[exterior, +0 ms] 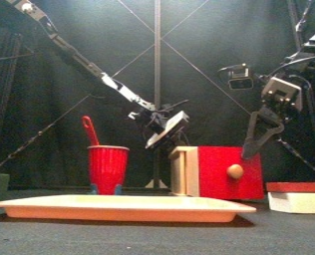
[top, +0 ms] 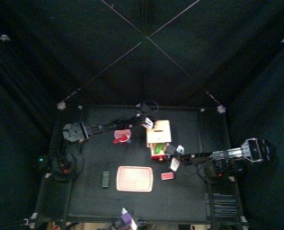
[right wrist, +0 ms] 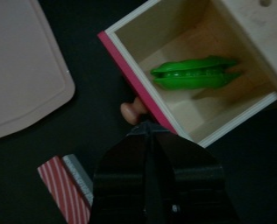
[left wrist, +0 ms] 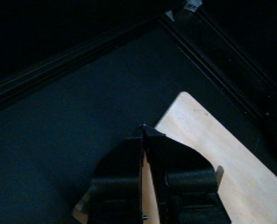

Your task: Close drawer

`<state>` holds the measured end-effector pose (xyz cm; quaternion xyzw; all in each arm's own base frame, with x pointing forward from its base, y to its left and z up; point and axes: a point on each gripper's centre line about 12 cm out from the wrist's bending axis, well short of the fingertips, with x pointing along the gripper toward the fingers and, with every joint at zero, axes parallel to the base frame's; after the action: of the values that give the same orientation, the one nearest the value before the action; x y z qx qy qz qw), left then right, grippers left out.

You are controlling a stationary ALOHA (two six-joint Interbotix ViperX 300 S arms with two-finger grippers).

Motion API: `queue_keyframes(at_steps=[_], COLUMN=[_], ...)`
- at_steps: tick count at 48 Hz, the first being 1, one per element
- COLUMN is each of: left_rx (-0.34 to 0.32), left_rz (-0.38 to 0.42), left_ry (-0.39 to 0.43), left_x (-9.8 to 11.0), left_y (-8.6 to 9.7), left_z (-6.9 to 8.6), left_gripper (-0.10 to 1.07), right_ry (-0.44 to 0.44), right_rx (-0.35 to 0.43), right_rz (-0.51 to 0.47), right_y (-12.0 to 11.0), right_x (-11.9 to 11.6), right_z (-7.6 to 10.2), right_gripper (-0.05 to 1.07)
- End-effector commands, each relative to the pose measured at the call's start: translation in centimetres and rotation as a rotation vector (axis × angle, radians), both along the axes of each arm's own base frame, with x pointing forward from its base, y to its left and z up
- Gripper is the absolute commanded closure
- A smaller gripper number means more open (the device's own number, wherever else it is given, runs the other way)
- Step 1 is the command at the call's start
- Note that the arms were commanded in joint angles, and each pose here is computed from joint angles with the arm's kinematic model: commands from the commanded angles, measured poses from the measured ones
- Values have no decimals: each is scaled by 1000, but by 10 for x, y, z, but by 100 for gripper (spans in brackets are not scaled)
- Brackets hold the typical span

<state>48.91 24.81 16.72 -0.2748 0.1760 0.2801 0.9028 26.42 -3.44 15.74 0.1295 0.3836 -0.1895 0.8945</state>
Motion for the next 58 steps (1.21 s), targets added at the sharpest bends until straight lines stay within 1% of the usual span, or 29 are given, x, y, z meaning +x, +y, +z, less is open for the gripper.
queue_keyframes(at_steps=[1,13,21,30,38,49,58], left_rx=[17,20,19,22,22,32,35], left_rz=[-4,-6,-8,-10,-12,-18,-19], left_ry=[-24,-26,-25,-27,-25,-20,-22], left_x=[3,4,4,5,5,5,5], left_y=[1,1,0,-1,-2,-1,-1], left_z=[14,15,14,16,15,15,16], left_gripper=[55,55,55,55,55,55,55], right_ry=[-35,-29,-31,-14,-5,-18,-11], right_rx=[-9,-37,-46,-58,-54,-60,-61], right_rz=[-22,-43,-58,-66,-92,-113,-130], right_y=[-8,-21,-30,-38,-45,-53,-59], right_x=[6,8,15,23,24,27,27], right_z=[11,10,12,8,5,10,9], right_gripper=[58,58,58,58,58,58,58])
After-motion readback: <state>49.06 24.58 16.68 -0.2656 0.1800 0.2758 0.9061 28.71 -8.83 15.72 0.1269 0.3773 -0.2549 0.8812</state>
